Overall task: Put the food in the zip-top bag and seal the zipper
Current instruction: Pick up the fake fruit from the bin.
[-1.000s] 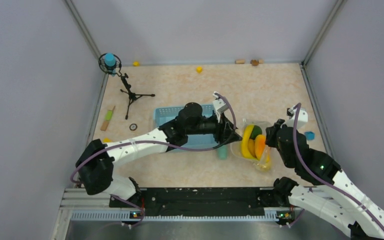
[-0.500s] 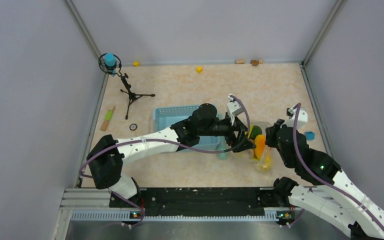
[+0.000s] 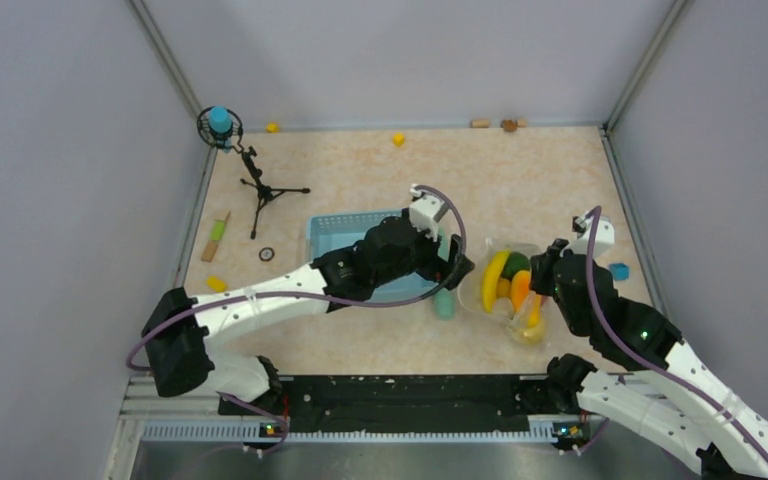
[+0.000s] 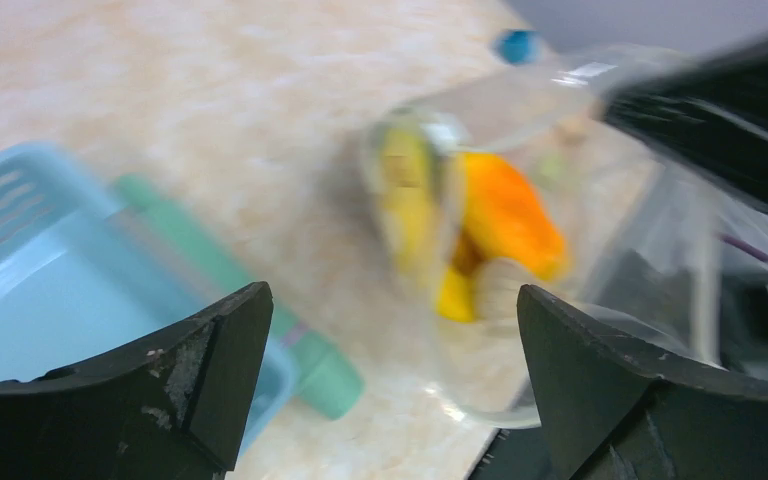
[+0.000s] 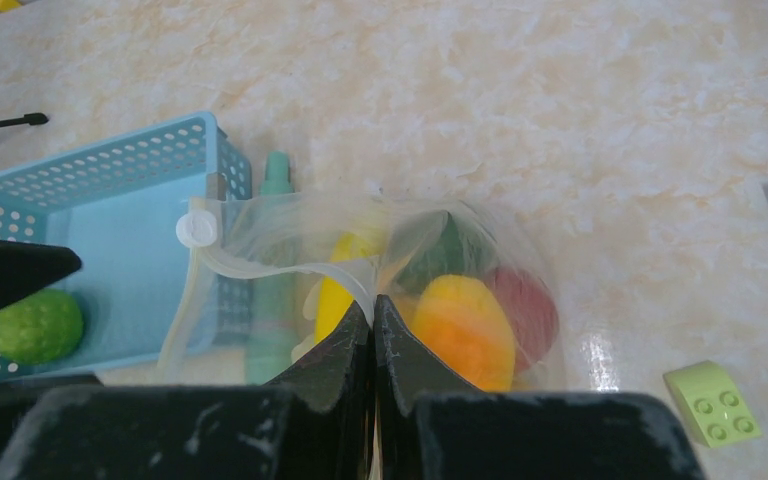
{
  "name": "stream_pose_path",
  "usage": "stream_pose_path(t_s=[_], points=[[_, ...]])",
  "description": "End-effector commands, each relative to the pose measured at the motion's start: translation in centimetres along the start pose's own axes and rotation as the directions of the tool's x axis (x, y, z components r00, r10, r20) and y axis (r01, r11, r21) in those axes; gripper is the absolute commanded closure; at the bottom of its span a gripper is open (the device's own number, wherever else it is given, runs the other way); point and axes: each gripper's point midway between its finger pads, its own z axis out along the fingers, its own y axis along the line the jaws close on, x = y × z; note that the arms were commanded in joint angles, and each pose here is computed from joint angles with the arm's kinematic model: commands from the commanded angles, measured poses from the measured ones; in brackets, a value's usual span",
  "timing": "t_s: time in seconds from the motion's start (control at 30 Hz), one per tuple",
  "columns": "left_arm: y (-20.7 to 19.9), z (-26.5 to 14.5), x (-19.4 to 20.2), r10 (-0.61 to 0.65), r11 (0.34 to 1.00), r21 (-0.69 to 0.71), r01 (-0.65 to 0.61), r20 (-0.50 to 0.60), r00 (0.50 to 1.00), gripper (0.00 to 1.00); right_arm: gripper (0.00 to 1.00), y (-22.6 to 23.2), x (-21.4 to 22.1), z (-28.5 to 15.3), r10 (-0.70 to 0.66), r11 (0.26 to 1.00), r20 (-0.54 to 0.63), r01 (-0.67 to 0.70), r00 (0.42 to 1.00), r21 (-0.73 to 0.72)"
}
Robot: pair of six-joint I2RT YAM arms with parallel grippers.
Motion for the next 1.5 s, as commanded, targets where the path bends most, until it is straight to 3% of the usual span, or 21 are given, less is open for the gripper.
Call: stream_pose_path(t_s=[0.0,0.13,0.23,0.37,0.53,0.8,1.0,1.23,1.47], points=[[10.0,-5.4,1.3,-0.087,0.820,-0.561,0.111,0.070,0.994,0.03,0.99,0.4,-0.7,-0.1,0.020,1.000,0.024,-0.019,1.000,-0.022],[14.9,-10.5,3.4,-0.111,0.597,-0.791,0.135,0.085,0.990,0.03,0.99,0.3,-0.7,-0.1,0.023,1.000,0.029,-0.023,0.999,-0.022],[17.5,-13.0,5.1,-0.165,0.477,-0.863,0.165,0.097,0.981,0.03,0.99,0.3,-0.7,-0.1,0.024,1.000,0.029,-0.023,0.999,-0.020],[19.9,-14.4,7.4,-0.273,0.410,-0.888,0.208,0.098,0.957,0.03,0.99,0.2,-0.7,-0.1,0.025,1.000,0.031,-0.025,0.999,-0.015],[21.8,-16.2,7.7,-0.269,0.336,-0.911,0.240,0.152,0.951,0.03,0.99,0.5,-0.5,-0.1,0.024,0.999,0.019,-0.024,1.000,-0.026],[23.2,-15.8,9.8,-0.322,0.317,-0.926,0.203,0.096,0.942,0.03,0.99,0.3,-0.7,0.0,0.023,1.000,0.029,-0.022,0.999,-0.013],[22.8,-14.7,11.6,-0.377,0.347,-0.914,0.207,0.066,0.924,0.05,0.99,0.1,-0.7,0.0,0.022,1.000,0.033,-0.022,0.999,-0.005],[23.7,-15.7,12.6,-0.388,0.247,-0.950,0.189,0.082,0.918,0.06,0.99,0.2,-0.7,0.0,0.021,1.000,0.031,-0.020,0.999,-0.009],[24.2,-14.6,13.9,-0.413,0.230,-0.961,0.157,0.050,0.910,0.06,0.99,0.1,-0.8,-0.1,0.026,1.000,0.036,-0.025,0.999,-0.008]])
